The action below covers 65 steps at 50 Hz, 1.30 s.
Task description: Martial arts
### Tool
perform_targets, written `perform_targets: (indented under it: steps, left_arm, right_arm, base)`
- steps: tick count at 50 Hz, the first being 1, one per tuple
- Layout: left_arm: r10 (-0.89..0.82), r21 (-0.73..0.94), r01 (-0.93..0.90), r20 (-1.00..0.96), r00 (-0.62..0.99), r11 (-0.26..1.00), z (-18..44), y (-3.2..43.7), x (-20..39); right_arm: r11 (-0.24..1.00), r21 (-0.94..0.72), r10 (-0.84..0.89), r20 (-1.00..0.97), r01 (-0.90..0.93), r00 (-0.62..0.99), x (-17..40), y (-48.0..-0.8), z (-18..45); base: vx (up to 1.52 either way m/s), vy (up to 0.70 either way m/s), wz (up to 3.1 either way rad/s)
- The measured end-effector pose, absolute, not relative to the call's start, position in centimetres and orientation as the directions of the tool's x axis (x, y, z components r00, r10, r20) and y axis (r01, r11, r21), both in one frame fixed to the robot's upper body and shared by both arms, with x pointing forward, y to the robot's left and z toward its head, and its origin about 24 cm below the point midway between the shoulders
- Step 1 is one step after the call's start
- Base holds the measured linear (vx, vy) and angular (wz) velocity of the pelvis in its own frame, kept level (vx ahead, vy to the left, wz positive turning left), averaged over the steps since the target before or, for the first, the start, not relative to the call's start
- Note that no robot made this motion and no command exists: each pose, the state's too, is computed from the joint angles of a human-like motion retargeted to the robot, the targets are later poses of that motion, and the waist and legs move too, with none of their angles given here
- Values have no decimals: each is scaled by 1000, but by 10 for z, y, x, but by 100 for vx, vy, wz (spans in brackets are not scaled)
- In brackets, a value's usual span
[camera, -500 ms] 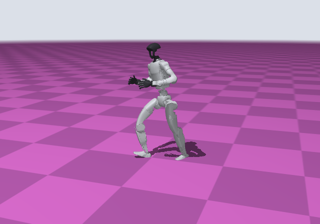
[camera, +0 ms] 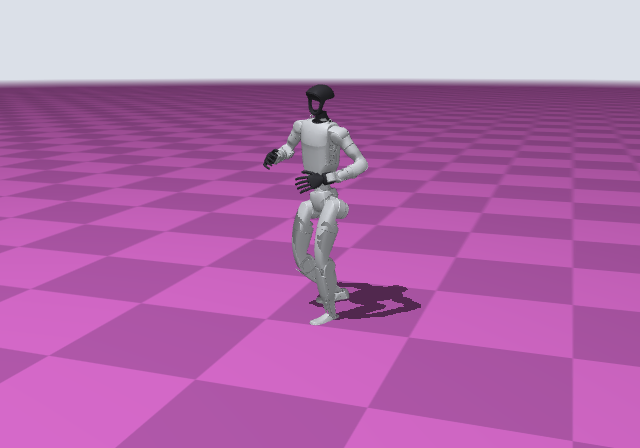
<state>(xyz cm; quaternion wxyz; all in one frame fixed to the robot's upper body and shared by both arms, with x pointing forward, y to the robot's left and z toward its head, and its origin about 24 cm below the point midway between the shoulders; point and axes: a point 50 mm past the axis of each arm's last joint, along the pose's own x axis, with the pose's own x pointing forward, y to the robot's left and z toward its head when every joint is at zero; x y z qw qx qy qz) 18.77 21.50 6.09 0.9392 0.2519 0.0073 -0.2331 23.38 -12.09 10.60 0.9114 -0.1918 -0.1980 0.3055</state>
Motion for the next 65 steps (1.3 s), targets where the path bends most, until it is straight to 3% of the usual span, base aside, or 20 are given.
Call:
perform_targets:
  steps: [6, 12, 18, 22, 25, 27, 31, 35, 39, 45, 51, 65]
  left_arm:
    - [-368, 352, 341, 12, 930, 872, 70, 212, 203]
    - [-256, 175, 202, 384, 887, 964, 129, 205, 231]
    - [-185, 67, 214, 777, 602, 975, 221, 185, 230]
    - [-191, 67, 304, 897, 399, 950, 260, 167, 212]
    - [-268, 109, 371, 871, 411, 922, 253, 157, 208]
    - [-382, 154, 426, 761, 524, 891, 225, 154, 216]
    - [-537, 118, 531, 338, 773, 839, 128, 158, 217]
    - [-563, 26, 563, 66, 824, 826, 64, 163, 198]
    - [-543, -1, 544, 60, 837, 839, 56, 159, 198]
    - [-503, 47, 501, 145, 852, 864, 71, 157, 209]
    - [-478, 81, 471, 93, 874, 878, 61, 165, 206]
    - [-496, 89, 489, 82, 865, 868, 53, 160, 221]
  right_arm:
    - [678, -477, 690, 150, -560, 708, 225, -122, 89]
    - [555, -480, 777, 9, -679, 629, 214, -126, 73]
    - [450, -452, 808, -161, -770, 567, 201, -134, 50]
    - [448, -440, 791, -211, -778, 574, 205, -142, 46]
    - [510, -465, 763, -143, -723, 630, 218, -144, 59]
    - [591, -501, 725, -13, -632, 688, 230, -144, 84]
    - [736, -516, 626, 274, -438, 730, 240, -143, 131]
    - [836, -456, 518, 469, -306, 716, 244, -143, 160]
    - [882, -390, 443, 500, -263, 744, 244, -146, 155]
    - [914, -293, 379, 378, -279, 845, 239, -154, 115]
    - [937, -247, 324, 354, -246, 877, 237, -158, 103]
    - [924, -372, 335, 666, -93, 666, 256, -149, 184]
  base:
    - [-42, -13, -9]
    - [-41, -15, 8]
    - [-37, -10, 45]
    - [-31, -3, 32]
    - [-29, 0, -34]
    - [-28, -1, -131]
    - [-30, -2, -77]
    - [-32, 1, -7]
    - [-35, 6, 47]
    - [-33, 13, 44]
    - [-22, 13, 12]
    - [-4, 3, 2]
